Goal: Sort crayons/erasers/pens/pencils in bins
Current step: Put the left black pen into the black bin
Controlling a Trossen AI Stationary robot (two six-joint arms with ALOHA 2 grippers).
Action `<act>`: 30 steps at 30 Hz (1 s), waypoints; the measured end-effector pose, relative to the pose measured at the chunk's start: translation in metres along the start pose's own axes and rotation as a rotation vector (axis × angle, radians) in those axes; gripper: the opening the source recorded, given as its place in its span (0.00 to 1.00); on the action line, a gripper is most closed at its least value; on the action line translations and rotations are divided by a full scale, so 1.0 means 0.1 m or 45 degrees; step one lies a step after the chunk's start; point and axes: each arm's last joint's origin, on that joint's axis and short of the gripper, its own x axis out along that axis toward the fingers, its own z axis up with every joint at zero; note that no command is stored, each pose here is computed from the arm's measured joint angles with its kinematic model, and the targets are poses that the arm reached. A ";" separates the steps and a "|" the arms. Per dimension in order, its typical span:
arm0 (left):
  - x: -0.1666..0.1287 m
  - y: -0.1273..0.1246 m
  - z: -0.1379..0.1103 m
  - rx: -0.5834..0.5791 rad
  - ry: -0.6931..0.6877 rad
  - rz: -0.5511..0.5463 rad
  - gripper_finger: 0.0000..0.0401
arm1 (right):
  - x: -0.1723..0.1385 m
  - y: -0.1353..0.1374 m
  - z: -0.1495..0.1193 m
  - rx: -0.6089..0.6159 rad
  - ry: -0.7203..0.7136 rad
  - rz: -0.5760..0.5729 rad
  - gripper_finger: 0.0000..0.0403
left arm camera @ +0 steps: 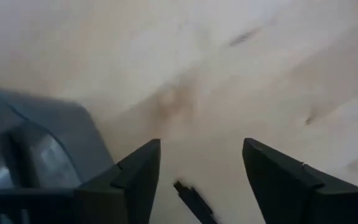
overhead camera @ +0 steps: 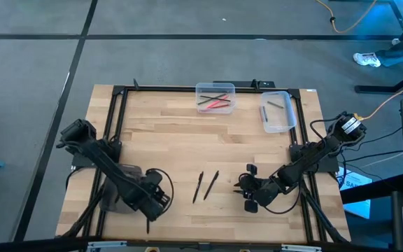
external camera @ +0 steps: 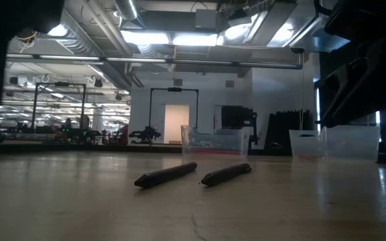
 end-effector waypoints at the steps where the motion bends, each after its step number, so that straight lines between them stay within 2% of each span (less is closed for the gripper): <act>1: 0.02 -0.02 -0.02 -0.019 0.016 -0.001 0.57 | 0.00 0.00 0.00 -0.004 -0.001 -0.001 0.26; 8: 0.28 -0.14 -0.23 -0.007 0.133 0.035 0.61 | 0.00 0.00 0.00 -0.033 -0.006 0.001 0.26; 10: 0.30 -0.18 -0.28 -0.017 0.139 -0.001 0.60 | 0.00 0.00 0.00 -0.034 -0.006 0.000 0.26; 14: 0.29 -0.19 -0.33 -0.067 0.126 -0.041 0.60 | 0.00 0.00 0.00 -0.034 -0.006 0.000 0.26; 19: 0.23 -0.12 -0.51 -0.106 0.208 0.005 0.60 | 0.00 0.01 0.00 -0.037 -0.005 0.004 0.26; 25: 0.17 -0.05 -0.71 -0.162 0.205 -0.001 0.60 | 0.00 0.00 0.00 -0.052 -0.016 -0.011 0.26; 30: 0.17 -0.04 -0.76 -0.178 0.193 -0.008 0.60 | 0.00 0.01 0.00 -0.063 -0.016 -0.012 0.26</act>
